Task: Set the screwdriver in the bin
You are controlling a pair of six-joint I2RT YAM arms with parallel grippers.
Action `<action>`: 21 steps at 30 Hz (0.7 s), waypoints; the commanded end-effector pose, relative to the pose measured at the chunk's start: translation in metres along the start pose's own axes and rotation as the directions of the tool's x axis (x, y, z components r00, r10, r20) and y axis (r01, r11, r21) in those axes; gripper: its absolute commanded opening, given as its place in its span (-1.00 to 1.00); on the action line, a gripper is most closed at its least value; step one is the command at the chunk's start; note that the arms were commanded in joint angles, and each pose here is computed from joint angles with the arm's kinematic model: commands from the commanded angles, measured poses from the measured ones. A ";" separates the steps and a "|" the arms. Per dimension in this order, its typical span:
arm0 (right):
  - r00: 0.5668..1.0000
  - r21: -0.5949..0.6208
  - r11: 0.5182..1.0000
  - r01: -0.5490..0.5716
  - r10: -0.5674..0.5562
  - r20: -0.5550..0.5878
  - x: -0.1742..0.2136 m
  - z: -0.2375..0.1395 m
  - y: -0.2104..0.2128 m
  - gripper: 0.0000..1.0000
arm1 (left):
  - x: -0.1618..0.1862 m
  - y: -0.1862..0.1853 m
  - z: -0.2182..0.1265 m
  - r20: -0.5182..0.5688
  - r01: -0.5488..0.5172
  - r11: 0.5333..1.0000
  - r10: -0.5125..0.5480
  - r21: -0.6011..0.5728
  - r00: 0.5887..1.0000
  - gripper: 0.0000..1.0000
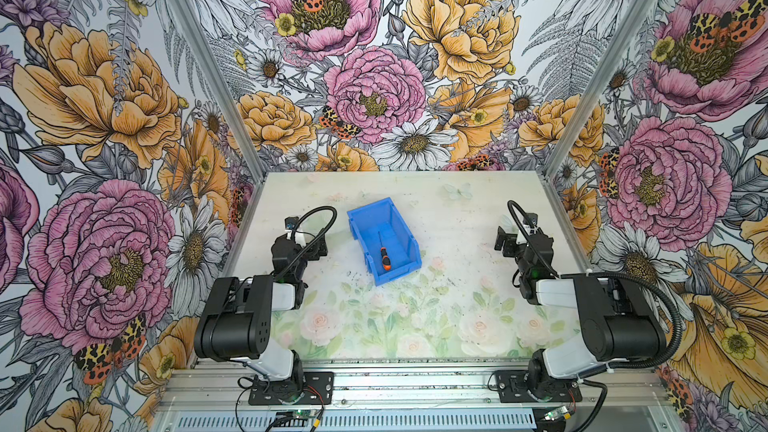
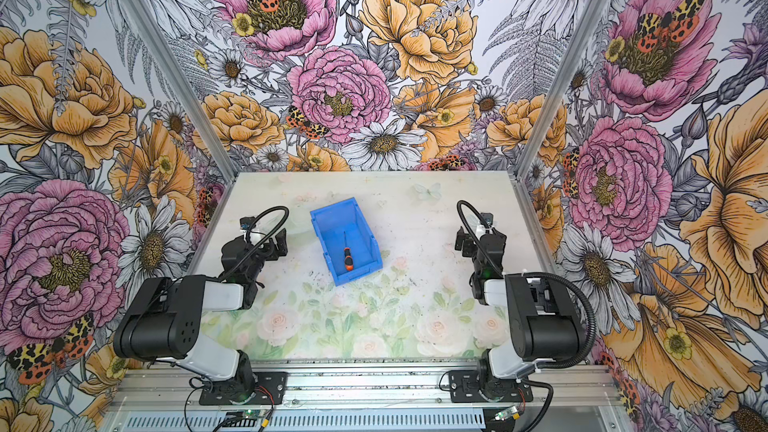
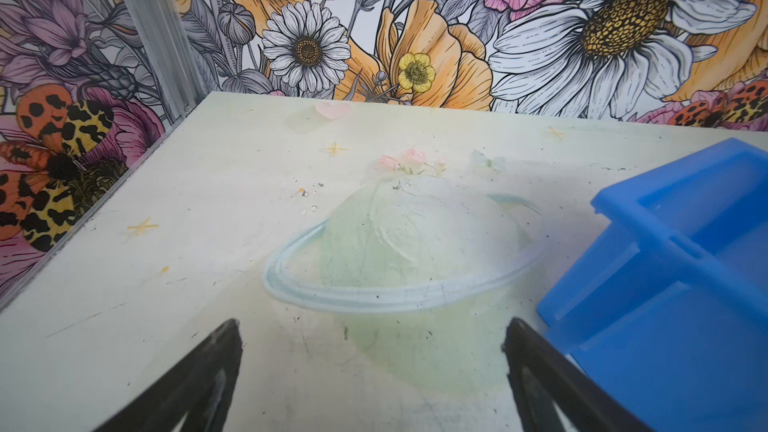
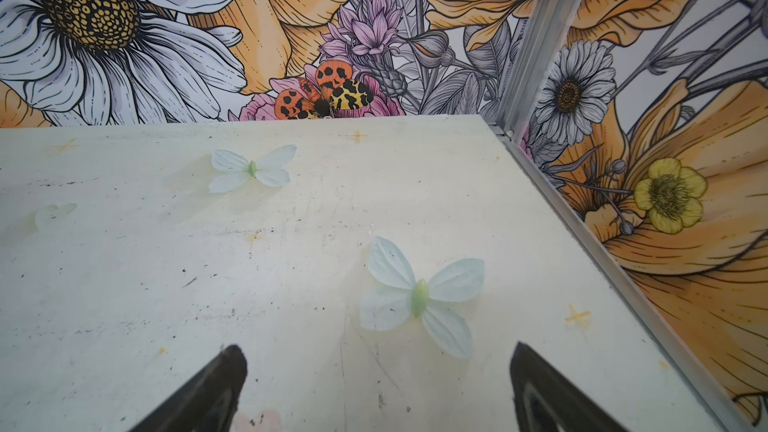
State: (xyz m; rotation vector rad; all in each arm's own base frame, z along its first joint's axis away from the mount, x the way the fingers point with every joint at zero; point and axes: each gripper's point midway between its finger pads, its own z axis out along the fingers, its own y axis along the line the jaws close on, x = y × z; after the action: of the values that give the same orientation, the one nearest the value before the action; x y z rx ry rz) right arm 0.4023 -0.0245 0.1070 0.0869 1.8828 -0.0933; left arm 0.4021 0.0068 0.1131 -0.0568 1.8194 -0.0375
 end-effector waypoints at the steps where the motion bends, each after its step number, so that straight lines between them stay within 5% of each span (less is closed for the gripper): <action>1: 1.000 0.007 1.000 -0.002 0.002 0.025 -0.004 0.000 0.001 0.99 | -0.017 0.002 -0.001 0.065 -0.035 0.997 0.039 -0.069 0.997 0.97; 21: 1.000 0.006 1.000 0.000 0.000 0.030 -0.004 -0.001 0.001 0.99 | -0.016 0.003 0.001 0.054 -0.022 0.999 0.025 -0.048 0.998 0.97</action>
State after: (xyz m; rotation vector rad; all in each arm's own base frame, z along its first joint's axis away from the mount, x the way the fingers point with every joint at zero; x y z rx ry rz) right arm 0.4021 -0.0246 0.1069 0.0872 1.8832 -0.0937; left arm 0.4031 0.0070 0.1180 -0.0734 1.7980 0.0187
